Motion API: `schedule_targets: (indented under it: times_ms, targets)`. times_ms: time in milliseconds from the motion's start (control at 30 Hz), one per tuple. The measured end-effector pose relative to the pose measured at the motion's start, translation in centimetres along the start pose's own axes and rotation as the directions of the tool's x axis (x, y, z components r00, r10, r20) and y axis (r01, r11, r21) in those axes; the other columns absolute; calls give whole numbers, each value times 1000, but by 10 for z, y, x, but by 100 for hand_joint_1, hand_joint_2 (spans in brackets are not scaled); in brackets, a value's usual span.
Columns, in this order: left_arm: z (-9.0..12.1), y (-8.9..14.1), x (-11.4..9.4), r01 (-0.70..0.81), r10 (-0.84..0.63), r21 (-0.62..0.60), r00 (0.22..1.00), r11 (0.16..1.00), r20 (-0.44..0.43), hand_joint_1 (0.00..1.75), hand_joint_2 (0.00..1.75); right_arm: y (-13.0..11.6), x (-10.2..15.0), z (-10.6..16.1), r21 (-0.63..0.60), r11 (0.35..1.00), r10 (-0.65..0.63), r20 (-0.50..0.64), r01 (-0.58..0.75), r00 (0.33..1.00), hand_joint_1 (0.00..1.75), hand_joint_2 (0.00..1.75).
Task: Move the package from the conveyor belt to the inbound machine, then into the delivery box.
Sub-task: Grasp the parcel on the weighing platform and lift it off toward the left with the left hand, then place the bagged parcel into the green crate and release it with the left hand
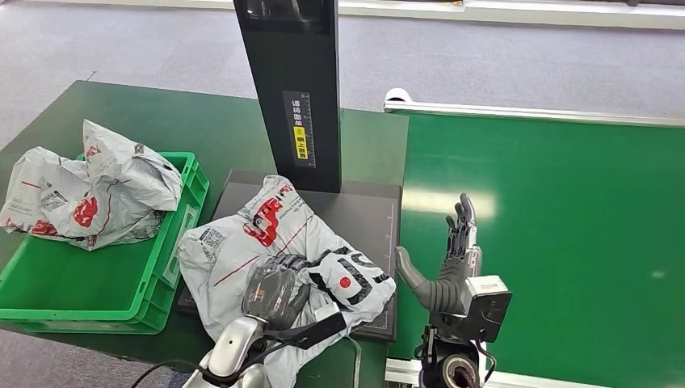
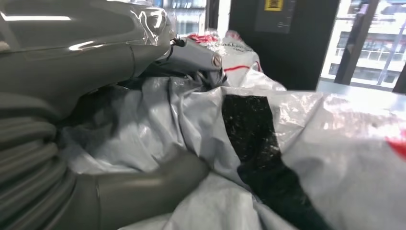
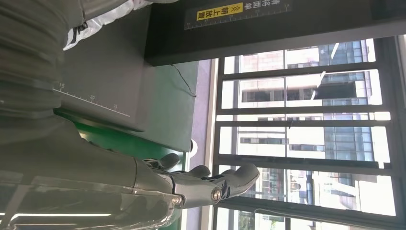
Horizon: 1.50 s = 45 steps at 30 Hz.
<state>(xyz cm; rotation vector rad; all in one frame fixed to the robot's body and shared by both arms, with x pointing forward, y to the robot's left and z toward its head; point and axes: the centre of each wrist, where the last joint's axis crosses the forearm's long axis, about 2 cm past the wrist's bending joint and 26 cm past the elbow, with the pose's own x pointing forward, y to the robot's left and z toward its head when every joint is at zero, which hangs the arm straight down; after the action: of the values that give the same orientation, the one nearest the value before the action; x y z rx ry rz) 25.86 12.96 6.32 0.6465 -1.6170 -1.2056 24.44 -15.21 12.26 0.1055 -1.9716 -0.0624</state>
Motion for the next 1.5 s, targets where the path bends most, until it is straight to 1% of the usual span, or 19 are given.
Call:
schedule_targets:
  times_ms: [133, 300, 433, 533, 600, 667, 733, 800, 867, 933, 1000, 1033, 1100, 1233, 1300, 1400, 1500]
  targets:
    - [-1, 4, -3, -91, 91, 24, 996, 996, -20, 175, 175, -1, 0, 0, -1, 1000, 0, 0, 0, 1000, 0, 175]
    - [2, 12, -8, -252, 255, 76, 966, 965, -42, 175, 175, -1, 0, 0, -2, 1000, 0, -1, 0, 1000, 0, 175]
    - [4, 19, -11, -326, 332, 124, 943, 937, -31, 175, 175, -2, 0, 0, -5, 1000, 0, -2, 0, 1000, 0, 175]
    - [9, 27, -11, -447, 449, 200, 893, 872, 38, 175, 175, -2, 0, 0, -20, 1000, 0, -4, 0, 1000, 0, 175]
    - [13, 38, -10, -539, 529, 262, 841, 801, 112, 175, 175, -3, -1, 0, -33, 999, 2, -4, -2, 1000, 0, 175]
    - [18, 54, -6, -597, 561, 327, 801, 732, 206, 175, 175, -3, -1, 1, -44, 999, 3, -1, -3, 1000, 0, 175]
    - [24, 72, -3, -620, 542, 404, 784, 672, 301, 175, 175, -4, -1, 1, -54, 999, 4, 1, -4, 1000, 0, 175]
    - [31, 91, -1, -612, 482, 503, 791, 610, 377, 175, 175, -5, -2, 2, -62, 998, 5, 0, -5, 1000, 0, 175]
    - [38, 110, 0, -583, 402, 616, 812, 529, 423, 175, 175, -5, -3, 3, -66, 998, 4, -3, -4, 1000, 0, 175]
    - [45, 127, -2, -549, 325, 718, 835, 429, 444, 175, 175, -5, -4, 5, -71, 997, 1, -6, -2, 1000, 0, 175]
    - [52, 140, -5, -520, 265, 785, 852, 337, 452, 175, 175, -4, -4, 7, -77, 997, -3, -8, 2, 1000, 0, 175]
    - [55, 145, -6, -512, 245, 802, 857, 308, 453, 175, 175, -3, -5, 8, -80, 997, -6, -8, 5, 1000, 0, 175]
    - [59, 153, -8, -504, 220, 819, 862, 275, 457, 175, 175, -1, -4, 9, -84, 996, -9, -8, 8, 1000, 0, 175]
    - [65, 162, -10, -497, 182, 834, 867, 241, 464, 175, 175, 1, -4, 9, -88, 996, -12, -8, 11, 1000, 0, 175]
    - [68, 167, -13, -488, 152, 849, 872, 203, 465, 175, 175, 2, -4, 9, -87, 996, -14, -9, 13, 1000, 0, 175]
    - [73, 182, -24, -453, 123, 884, 890, 118, 440, 175, 175, 4, -5, 10, -82, 996, -16, -11, 15, 1000, 0, 175]
    - [77, 199, -45, -378, 107, 925, 922, 31, 372, 175, 175, 6, -6, 11, -78, 997, -23, -16, 21, 1000, 0, 175]
